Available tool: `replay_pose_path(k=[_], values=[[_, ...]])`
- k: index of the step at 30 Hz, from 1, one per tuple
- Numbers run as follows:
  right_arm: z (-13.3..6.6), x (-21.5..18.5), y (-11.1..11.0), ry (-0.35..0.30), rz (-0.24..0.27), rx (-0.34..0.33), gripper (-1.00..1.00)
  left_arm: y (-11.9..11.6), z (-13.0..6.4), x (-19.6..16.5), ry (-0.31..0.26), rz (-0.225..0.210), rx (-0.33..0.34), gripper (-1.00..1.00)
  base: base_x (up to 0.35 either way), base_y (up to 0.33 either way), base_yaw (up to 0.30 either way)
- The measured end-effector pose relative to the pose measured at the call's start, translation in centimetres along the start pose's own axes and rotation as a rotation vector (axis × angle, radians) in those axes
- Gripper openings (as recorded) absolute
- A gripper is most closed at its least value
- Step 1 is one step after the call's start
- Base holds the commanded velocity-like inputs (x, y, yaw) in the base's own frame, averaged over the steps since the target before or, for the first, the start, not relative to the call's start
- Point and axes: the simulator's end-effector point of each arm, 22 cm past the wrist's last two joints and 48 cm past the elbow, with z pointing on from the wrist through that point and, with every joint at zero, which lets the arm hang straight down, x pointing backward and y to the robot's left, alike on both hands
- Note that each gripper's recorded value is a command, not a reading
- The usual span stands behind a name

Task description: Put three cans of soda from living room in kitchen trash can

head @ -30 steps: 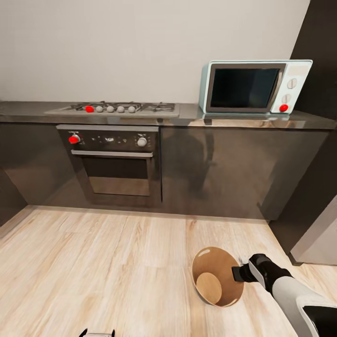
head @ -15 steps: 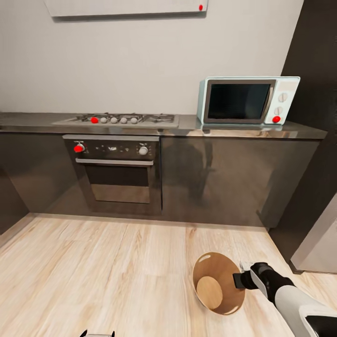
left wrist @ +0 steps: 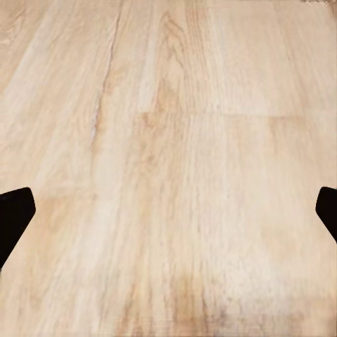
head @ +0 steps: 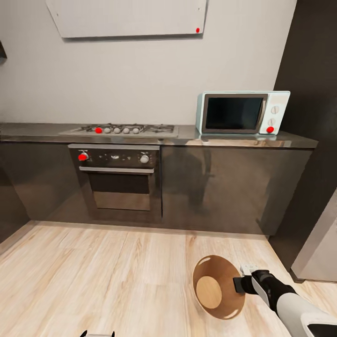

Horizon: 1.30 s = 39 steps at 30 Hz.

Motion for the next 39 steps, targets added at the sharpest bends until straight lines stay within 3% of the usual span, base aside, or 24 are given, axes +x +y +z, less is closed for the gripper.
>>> replay_pose_path(k=[9, 21, 27, 39], values=[[-1.2, -0.7, -0.1, -0.045, -0.005, 0.001, -1.0, 0.0, -0.1, -1.6, -0.037, 0.0, 0.0, 1.0, 0.0, 0.0, 0.0], [-2.7, -0.6, -0.4, -0.051, -0.011, 0.006, -1.0, 0.1, -1.0, -4.2, -0.036, 0.001, 0.001, 1.0, 0.0, 0.0, 0.0], [-3.6, -1.4, -0.3, -0.096, -0.021, 0.003, -1.0, 0.1, -1.4, -5.6, -0.036, 0.002, 0.001, 1.0, 0.0, 0.0, 0.0], [-5.3, -1.7, -0.3, -0.112, -0.031, 0.003, -1.0, 0.2, -2.4, -7.6, -0.024, 0.0, 0.001, 1.0, 0.0, 0.0, 0.0]])
